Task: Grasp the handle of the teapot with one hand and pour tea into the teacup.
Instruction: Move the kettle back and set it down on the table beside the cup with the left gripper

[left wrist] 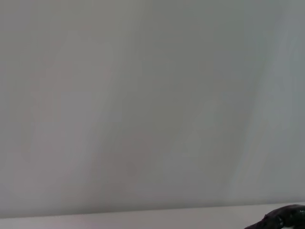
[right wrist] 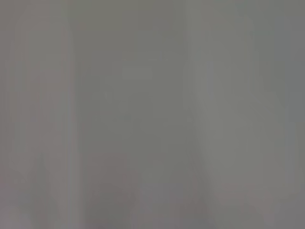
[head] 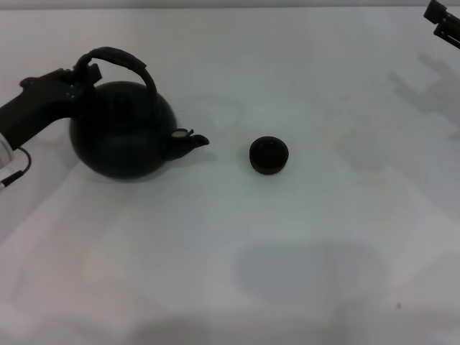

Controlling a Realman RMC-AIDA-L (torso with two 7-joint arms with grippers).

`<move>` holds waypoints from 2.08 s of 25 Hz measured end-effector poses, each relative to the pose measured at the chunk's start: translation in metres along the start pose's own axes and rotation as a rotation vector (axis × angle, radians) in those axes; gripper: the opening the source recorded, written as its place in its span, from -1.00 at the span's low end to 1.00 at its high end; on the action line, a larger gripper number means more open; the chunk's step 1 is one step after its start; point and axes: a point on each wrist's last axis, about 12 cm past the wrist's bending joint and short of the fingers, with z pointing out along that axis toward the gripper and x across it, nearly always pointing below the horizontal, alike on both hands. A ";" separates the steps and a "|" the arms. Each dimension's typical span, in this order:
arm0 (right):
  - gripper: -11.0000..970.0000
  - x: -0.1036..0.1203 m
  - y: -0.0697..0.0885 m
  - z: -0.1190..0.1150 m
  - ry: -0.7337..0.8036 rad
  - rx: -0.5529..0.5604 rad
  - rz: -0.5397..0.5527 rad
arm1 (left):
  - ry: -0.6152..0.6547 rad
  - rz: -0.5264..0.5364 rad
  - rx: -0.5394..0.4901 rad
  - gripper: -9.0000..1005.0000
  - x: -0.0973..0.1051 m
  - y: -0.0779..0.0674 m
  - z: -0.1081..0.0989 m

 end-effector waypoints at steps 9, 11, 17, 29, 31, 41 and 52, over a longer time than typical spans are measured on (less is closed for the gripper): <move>0.75 -0.003 0.001 0.005 -0.006 -0.015 0.002 | -0.001 -0.019 -0.006 -0.70 0.003 0.000 0.005; 0.75 -0.003 0.001 0.005 -0.005 -0.015 0.002 | -0.005 -0.023 -0.008 -0.70 0.004 0.000 0.004; 0.75 -0.003 0.001 0.005 -0.005 -0.015 0.004 | -0.005 -0.019 -0.013 -0.70 0.005 0.000 0.002; 0.75 -0.002 0.000 0.000 -0.003 -0.013 0.004 | 0.002 0.030 -0.022 -0.47 0.013 -0.001 -0.002; 0.75 -0.002 0.000 -0.001 -0.005 -0.013 0.005 | -0.008 0.042 -0.025 -0.35 0.014 -0.002 -0.004; 0.75 -0.001 0.000 -0.009 -0.014 -0.010 0.009 | -0.136 0.127 -0.028 0.26 0.015 -0.005 -0.021; 0.75 0.013 0.005 -0.016 0.006 0.008 -0.003 | -0.143 0.145 -0.034 0.68 0.030 -0.008 -0.051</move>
